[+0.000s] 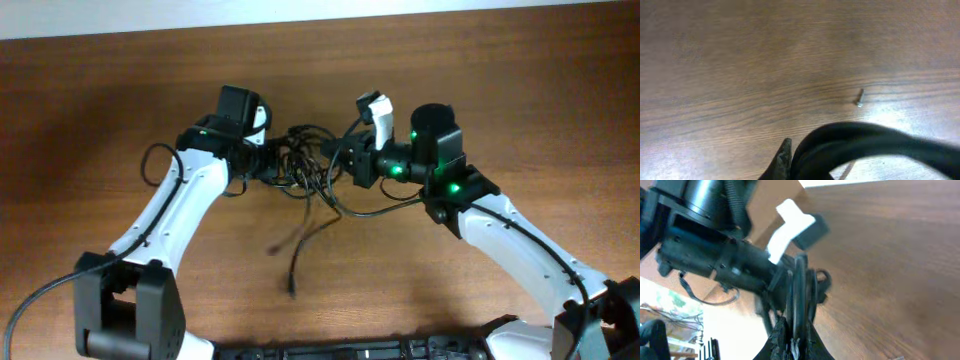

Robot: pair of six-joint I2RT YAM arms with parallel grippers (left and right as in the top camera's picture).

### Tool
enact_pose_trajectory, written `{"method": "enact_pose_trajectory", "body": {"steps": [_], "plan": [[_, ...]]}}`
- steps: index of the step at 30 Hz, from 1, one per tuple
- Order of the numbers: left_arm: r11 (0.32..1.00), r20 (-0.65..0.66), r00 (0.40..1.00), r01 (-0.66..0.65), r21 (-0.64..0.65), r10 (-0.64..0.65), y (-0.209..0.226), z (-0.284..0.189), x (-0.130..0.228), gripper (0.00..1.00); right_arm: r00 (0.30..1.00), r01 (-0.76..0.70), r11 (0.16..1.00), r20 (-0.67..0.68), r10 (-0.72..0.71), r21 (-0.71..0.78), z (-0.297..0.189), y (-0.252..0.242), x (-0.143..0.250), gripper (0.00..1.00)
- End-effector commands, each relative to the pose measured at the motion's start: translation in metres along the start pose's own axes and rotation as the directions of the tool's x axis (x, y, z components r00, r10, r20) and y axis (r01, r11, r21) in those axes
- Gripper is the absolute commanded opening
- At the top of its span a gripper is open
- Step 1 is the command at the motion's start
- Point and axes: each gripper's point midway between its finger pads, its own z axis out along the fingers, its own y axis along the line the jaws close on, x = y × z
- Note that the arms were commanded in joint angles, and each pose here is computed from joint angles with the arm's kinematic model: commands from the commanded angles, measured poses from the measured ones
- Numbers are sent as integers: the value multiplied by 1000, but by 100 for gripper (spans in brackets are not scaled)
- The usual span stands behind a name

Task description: Untangle cables

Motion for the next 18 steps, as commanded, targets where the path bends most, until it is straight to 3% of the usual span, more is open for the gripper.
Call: {"method": "enact_pose_trajectory", "body": {"steps": [1, 4, 8, 11, 14, 15, 16, 18], "plan": [[953, -1, 972, 232, -195, -236, 85, -7, 7, 0, 996, -75, 990, 63, 67, 124, -37, -42, -22, 4], [932, -9, 940, 338, -132, -342, 100, -16, 10, 0, 979, -201, 959, 10, 203, 200, -52, -66, 1, 4], [910, 48, 912, 401, 107, -407, 91, -43, -13, 0, 928, -322, 911, -101, 357, 258, -57, -69, 43, 4], [892, 135, 897, 383, 241, -421, 87, -75, -33, 0, 914, -305, 913, -185, 361, 271, -57, -63, 65, 4], [903, 196, 896, 347, 254, -399, 84, -96, -38, 0, 914, -298, 914, -195, 356, 275, -57, -62, 68, 5], [909, 210, 898, 331, 254, -386, 83, -101, -38, 0, 914, -295, 912, -193, 356, 283, -57, -64, 68, 13], [915, 230, 899, 314, 255, -372, 81, -108, -38, 0, 915, -293, 910, -190, 356, 292, -57, -65, 68, 31], [916, 240, 898, 308, 257, -369, 80, -112, -39, 0, 915, -294, 910, -190, 357, 292, -57, -65, 68, 50]]}}
